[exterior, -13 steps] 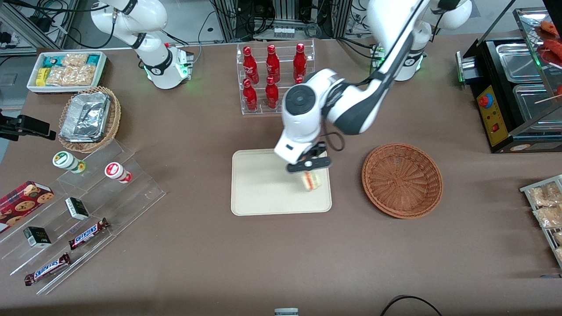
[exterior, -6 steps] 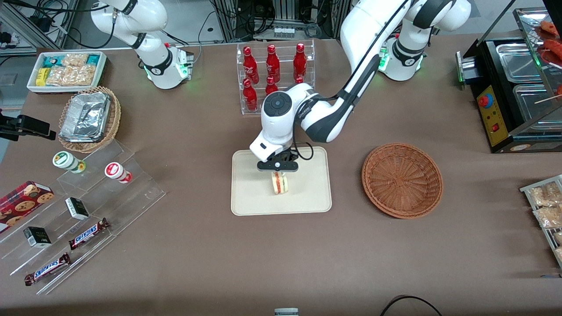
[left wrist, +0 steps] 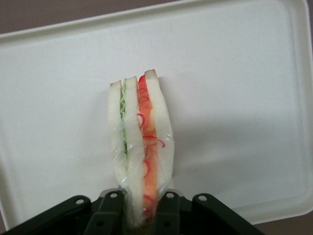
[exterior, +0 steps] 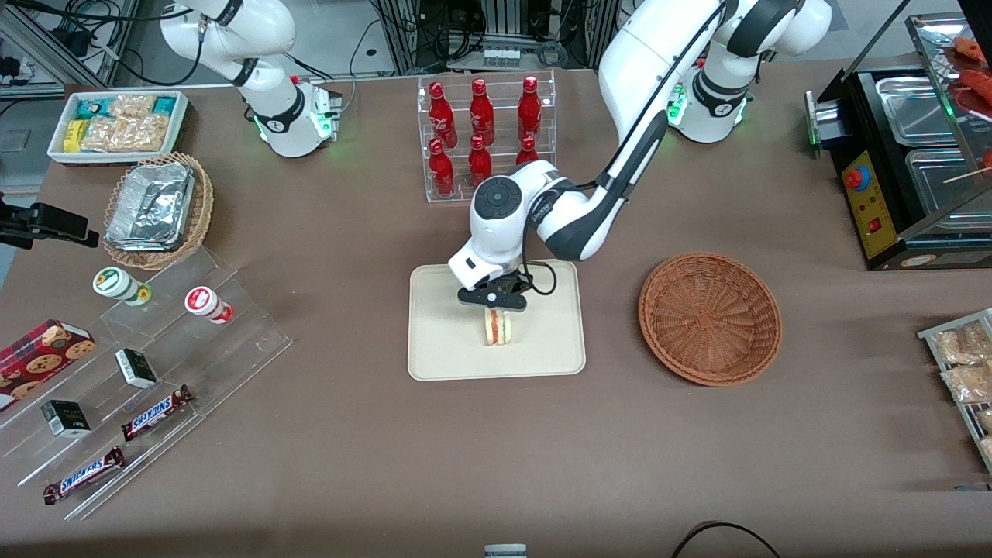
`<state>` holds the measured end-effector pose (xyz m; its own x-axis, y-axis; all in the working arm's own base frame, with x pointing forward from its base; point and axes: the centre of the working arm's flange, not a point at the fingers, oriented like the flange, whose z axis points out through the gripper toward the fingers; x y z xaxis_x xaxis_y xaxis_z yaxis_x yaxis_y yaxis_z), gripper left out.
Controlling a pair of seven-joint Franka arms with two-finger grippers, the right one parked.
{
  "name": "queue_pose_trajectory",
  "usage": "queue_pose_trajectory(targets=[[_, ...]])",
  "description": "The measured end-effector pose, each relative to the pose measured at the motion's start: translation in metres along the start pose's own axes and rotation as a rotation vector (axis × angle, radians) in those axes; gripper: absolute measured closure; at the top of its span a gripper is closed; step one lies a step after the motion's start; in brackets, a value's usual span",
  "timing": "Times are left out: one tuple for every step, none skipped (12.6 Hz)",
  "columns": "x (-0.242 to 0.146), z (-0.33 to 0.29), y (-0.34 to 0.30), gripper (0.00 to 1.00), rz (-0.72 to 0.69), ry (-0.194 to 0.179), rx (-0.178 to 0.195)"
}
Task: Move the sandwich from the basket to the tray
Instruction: 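Lower the sandwich onto the tray and open the left gripper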
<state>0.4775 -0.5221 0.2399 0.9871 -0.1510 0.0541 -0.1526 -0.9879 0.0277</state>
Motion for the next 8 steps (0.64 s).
queue_pose_trajectory(targets=[[-0.002, 0.007, -0.001, 0.81, 0.001, -0.009, 0.005], [-0.004, 0.014, -0.001, 0.81, 0.002, -0.015, 0.009], [-0.004, 0.016, -0.001, 0.82, 0.002, -0.015, 0.007], [-0.004, 0.015, -0.001, 0.82, -0.004, -0.014, 0.005], [-0.003, 0.013, 0.000, 0.74, -0.023, -0.011, 0.002], [0.001, 0.009, 0.000, 0.63, -0.059, -0.004, -0.004], [0.005, 0.000, 0.001, 0.52, -0.098, 0.010, -0.015], [0.009, -0.014, 0.002, 0.41, -0.136, 0.027, -0.028]])
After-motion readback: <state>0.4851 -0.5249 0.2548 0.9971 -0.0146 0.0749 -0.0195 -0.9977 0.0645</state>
